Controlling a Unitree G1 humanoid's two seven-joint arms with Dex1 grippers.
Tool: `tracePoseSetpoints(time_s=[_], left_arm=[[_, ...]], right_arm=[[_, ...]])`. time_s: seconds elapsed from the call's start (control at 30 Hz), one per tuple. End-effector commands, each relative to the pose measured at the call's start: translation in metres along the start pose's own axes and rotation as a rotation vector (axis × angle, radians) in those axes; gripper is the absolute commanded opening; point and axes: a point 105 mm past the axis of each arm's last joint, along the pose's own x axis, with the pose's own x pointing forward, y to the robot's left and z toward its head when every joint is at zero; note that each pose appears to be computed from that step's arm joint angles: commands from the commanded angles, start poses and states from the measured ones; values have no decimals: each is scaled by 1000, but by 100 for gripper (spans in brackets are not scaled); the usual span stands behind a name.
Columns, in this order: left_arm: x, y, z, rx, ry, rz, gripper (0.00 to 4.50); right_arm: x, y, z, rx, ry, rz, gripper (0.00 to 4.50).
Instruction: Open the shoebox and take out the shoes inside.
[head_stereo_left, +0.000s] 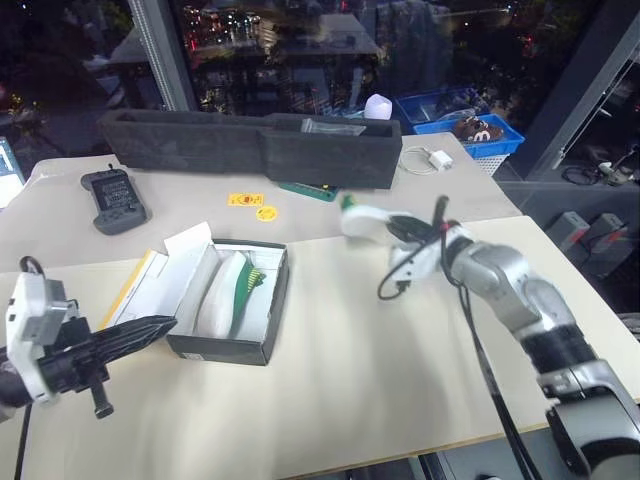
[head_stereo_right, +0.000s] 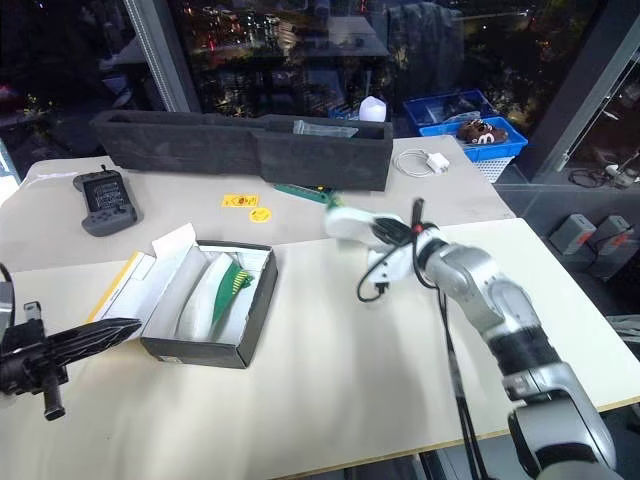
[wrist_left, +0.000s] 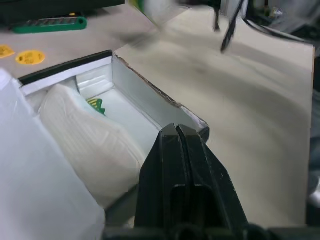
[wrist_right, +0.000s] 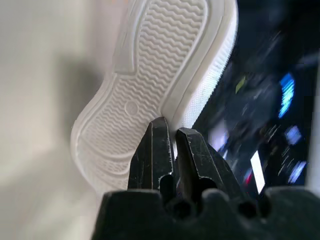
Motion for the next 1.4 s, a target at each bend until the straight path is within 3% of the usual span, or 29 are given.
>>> tracePoseSetpoints(time_s=[0.03,0.27,0.43,0.73,0.77,0.87,0.93,1.03,1.23,1.33,1.4], left_arm=[[-6,-5,10,33,-22,22,0],[-18,-10,18,8,-57,67,0],[-20,-13,16,-7,-45,71,0],[-16,-11,22,3,-67,69,0],[-15,-10,22,3,-68,69,0],[-14,-10,22,3,-70,68,0],[-14,-10,22,2,-71,68,0],[-13,-10,22,-3,-66,65,0],[-8,-6,24,-1,-69,56,0],[-4,-2,26,5,-68,46,0],[-3,0,27,9,-67,42,0]], right_arm=[[-7,3,-31,-20,142,11,1],[-9,33,-12,62,85,141,1],[-13,65,37,160,-81,326,1],[-13,72,44,258,-90,419,1],[-14,71,43,271,-84,424,28],[-16,61,39,312,-83,404,108],[-19,49,35,299,-90,395,185],[-27,28,47,386,-179,451,279],[-26,-42,98,320,-482,477,279],[0,-78,141,198,-661,380,279],[15,-81,167,95,-723,345,279]])
